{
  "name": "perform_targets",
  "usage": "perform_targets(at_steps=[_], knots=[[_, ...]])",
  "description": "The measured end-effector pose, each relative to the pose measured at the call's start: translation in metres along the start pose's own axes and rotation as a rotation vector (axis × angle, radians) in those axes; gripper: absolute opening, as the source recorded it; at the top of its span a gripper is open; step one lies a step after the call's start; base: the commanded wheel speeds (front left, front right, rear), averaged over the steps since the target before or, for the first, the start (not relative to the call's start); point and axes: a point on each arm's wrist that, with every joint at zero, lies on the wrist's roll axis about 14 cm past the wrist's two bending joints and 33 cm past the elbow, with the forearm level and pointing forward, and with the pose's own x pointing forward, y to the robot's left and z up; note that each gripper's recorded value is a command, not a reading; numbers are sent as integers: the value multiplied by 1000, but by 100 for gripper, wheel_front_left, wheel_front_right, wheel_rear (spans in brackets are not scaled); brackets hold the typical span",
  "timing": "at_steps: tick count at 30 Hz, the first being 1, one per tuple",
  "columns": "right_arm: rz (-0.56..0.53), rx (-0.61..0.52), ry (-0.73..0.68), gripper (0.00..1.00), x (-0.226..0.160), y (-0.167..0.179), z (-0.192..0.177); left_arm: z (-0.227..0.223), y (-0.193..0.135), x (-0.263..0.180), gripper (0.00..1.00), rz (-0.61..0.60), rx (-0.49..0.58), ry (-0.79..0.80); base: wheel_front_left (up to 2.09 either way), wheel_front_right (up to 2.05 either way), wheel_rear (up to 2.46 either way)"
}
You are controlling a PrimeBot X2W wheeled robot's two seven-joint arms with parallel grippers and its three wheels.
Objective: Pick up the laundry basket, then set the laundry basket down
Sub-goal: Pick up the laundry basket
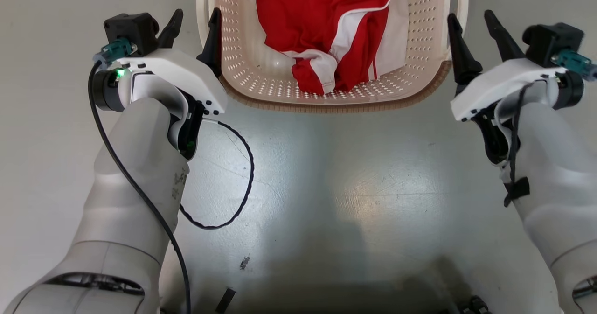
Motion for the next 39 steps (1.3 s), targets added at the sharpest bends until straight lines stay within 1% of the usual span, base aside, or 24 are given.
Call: perform_targets(at_steps=[8, 15, 20, 27, 33, 34, 36, 37, 38, 39], knots=[[-1, 14, 64, 100, 12, 3, -17, -12, -2, 13, 100, -8, 6, 47, 0, 0, 0], [-2, 11, 89, 100, 22, 4, -20, -28, -2, 20, 100, -7, 12, 110, 0, 0, 0], [14, -3, 92, 100, 27, 8, -20, -31, -1, 25, 100, 9, 21, 128, 0, 0, 0], [7, -11, 111, 100, 29, 5, -24, -40, 1, 27, 100, 22, 11, 162, 0, 0, 0], [4, -6, 123, 95, 32, 5, -27, -41, 1, 30, 100, 27, 18, 173, 0, 0, 0], [4, -7, 127, 91, 32, 5, -29, -42, 2, 30, 100, 31, 17, 180, 0, 0, 0], [1, -2, 137, 77, 31, 5, -32, -45, 2, 30, 90, 35, 19, 201, 0, 0, 0], [0, -1, 141, 77, 31, 5, -34, -45, 2, 31, 90, 34, 18, 206, 0, 0, 0], [-1, 1, 144, 61, 31, 5, -35, -44, 2, 32, 71, 33, 21, 206, 0, 0, 0], [-3, 2, 148, 47, 31, 4, -36, -44, 1, 32, 48, 32, 23, 206, 0, 0, 0]])
